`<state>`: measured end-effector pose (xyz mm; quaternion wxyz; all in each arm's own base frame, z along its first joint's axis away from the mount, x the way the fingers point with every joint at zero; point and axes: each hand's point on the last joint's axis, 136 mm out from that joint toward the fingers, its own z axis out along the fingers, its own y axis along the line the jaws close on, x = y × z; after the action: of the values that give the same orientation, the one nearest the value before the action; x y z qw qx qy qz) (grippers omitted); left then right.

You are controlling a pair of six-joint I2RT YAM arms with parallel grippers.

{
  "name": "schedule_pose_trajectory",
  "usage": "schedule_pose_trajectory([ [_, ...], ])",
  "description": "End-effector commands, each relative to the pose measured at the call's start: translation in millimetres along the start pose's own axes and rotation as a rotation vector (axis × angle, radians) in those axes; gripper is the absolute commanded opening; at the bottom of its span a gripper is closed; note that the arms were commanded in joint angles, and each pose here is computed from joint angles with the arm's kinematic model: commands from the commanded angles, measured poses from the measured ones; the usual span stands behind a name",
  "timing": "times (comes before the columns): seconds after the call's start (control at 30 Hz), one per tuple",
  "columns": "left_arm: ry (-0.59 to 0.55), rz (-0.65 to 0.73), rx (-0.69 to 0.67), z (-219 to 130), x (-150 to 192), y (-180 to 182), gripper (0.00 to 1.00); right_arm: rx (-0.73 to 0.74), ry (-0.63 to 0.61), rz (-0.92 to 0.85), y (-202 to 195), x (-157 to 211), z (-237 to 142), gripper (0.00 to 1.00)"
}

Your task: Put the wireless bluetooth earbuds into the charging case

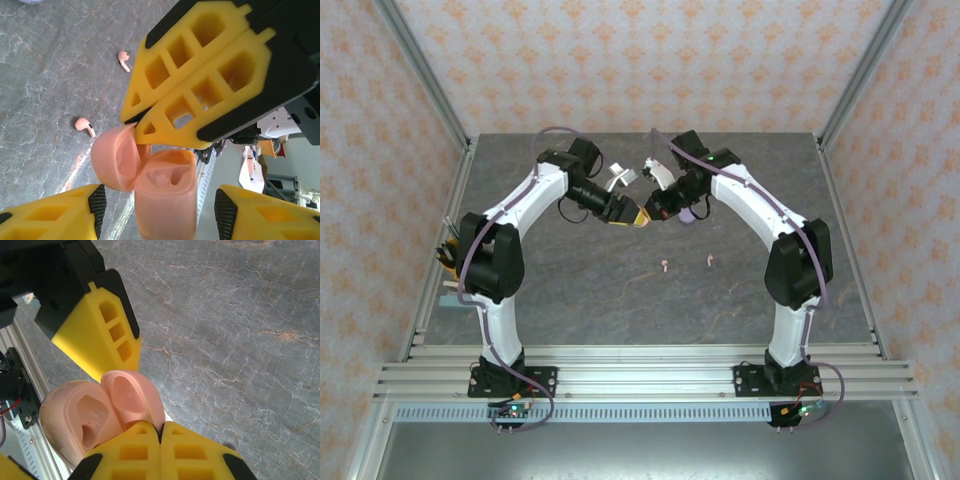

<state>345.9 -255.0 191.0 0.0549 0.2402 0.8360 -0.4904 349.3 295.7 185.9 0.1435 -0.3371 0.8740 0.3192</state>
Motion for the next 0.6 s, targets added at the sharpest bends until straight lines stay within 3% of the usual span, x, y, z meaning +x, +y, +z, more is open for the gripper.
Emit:
schedule_pose_trajectory([
  [0.0,0.007,0.014,0.053,-1.2,0.1,-13.4,0.6,-0.006,-0.052,-0.045,9.0,-13.2,-13.1,0.0],
  [0.57,0.022,0.008,0.075,4.9,-3.7,-11.6,0.47,-0.024,-0.063,-0.055,17.5,-12.5,-15.2,0.0],
])
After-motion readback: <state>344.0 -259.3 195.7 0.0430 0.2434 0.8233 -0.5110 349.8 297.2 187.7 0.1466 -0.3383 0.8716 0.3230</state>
